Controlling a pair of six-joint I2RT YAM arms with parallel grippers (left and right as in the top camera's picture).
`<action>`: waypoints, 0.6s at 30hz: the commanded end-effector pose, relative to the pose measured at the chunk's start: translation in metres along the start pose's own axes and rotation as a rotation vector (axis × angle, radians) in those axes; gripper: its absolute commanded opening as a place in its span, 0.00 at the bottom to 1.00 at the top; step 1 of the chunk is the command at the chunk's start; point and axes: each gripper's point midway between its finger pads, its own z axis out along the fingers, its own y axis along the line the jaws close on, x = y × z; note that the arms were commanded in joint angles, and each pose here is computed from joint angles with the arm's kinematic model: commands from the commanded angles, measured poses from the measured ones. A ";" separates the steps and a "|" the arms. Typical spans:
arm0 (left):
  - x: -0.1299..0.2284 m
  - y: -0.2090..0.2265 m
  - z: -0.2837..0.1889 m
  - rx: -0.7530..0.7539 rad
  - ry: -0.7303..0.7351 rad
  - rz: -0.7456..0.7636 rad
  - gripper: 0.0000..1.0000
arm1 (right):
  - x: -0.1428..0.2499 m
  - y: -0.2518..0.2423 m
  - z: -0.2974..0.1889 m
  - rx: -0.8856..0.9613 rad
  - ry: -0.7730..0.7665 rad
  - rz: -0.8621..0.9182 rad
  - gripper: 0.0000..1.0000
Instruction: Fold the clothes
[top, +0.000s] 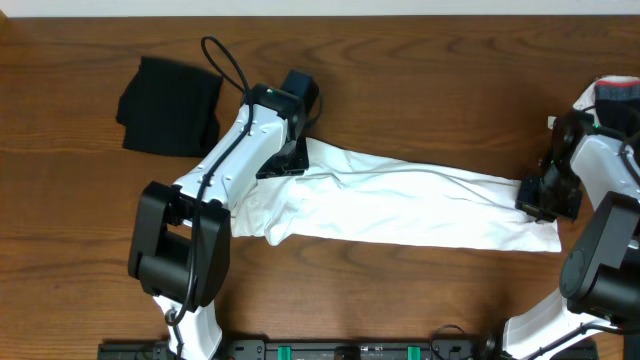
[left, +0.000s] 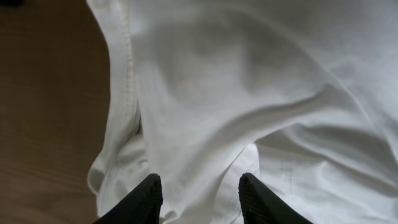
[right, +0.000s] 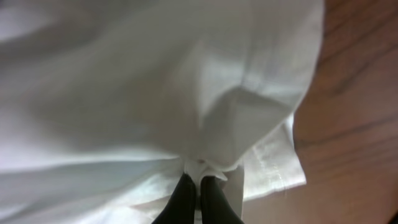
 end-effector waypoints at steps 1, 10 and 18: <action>0.002 0.002 0.009 -0.003 0.016 0.001 0.43 | -0.003 -0.012 0.002 0.049 -0.040 0.035 0.02; -0.003 0.007 0.015 -0.017 0.009 0.015 0.43 | -0.017 -0.010 -0.004 0.035 -0.087 0.042 0.47; -0.011 0.031 0.017 -0.028 0.024 -0.032 0.43 | -0.035 0.052 -0.067 -0.322 -0.142 -0.115 0.59</action>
